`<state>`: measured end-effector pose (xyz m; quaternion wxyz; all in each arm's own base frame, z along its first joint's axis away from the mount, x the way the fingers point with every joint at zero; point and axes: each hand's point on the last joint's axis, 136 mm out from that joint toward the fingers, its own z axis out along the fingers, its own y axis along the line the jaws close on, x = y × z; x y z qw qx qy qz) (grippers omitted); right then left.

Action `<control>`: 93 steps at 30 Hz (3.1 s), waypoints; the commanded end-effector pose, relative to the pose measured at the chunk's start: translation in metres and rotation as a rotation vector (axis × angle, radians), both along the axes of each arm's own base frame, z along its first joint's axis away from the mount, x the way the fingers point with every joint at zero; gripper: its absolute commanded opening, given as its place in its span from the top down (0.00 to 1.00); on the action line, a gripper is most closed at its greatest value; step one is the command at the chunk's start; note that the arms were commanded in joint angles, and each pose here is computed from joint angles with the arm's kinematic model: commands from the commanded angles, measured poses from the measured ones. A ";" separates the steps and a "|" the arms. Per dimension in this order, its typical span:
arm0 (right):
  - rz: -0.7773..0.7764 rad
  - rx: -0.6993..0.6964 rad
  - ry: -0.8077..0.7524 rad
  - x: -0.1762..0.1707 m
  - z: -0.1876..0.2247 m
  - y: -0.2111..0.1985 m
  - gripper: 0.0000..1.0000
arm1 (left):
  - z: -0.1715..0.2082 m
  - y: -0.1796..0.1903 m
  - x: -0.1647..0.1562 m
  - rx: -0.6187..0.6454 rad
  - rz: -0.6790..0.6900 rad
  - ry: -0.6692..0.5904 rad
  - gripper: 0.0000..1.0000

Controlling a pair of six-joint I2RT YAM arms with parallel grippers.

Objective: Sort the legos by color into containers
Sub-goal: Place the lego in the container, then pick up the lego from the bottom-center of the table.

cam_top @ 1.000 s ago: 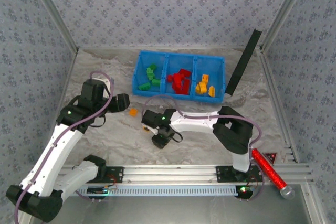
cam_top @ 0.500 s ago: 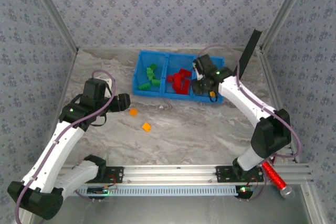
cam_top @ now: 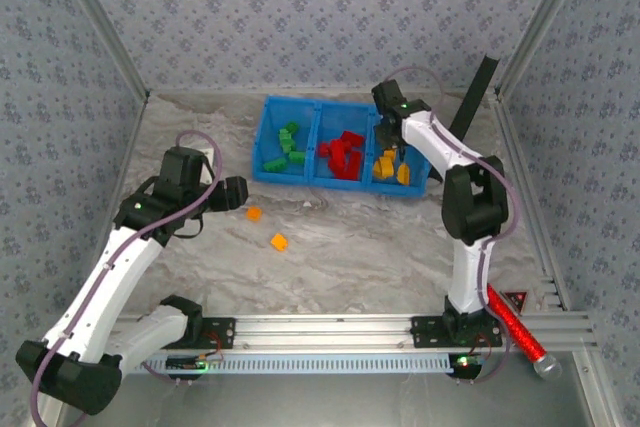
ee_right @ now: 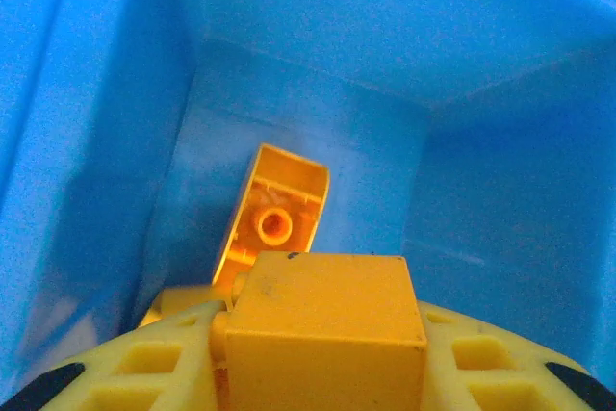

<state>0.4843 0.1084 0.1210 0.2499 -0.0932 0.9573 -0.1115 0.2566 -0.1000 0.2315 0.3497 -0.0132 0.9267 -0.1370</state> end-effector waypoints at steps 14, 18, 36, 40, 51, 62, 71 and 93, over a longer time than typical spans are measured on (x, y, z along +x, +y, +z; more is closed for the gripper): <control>-0.063 -0.083 0.026 0.018 -0.018 -0.028 0.34 | 0.012 0.007 0.000 0.023 0.020 -0.017 0.19; -0.052 -0.065 -0.011 0.009 0.008 -0.025 0.33 | 0.016 0.006 0.000 0.004 0.025 -0.035 0.19; 0.348 0.360 -0.081 -0.154 0.064 0.144 0.21 | 0.025 0.005 -0.006 -0.032 0.013 -0.080 0.18; 0.646 0.391 -0.032 -0.201 0.043 0.207 0.18 | 0.025 0.006 -0.010 -0.020 -0.002 -0.079 0.17; 0.970 0.281 0.107 -0.235 -0.026 0.288 0.16 | 0.026 0.015 -0.028 -0.008 -0.015 -0.122 0.02; 1.016 0.295 0.190 -0.238 -0.062 0.321 0.15 | 0.006 0.020 -0.034 0.005 0.008 -0.065 0.02; 1.005 0.263 0.247 -0.239 -0.086 0.318 0.19 | 0.008 0.027 -0.034 0.032 0.037 -0.067 0.02; 0.894 0.204 0.234 -0.206 -0.074 0.262 0.59 | 0.019 0.036 -0.023 0.058 0.108 -0.076 0.03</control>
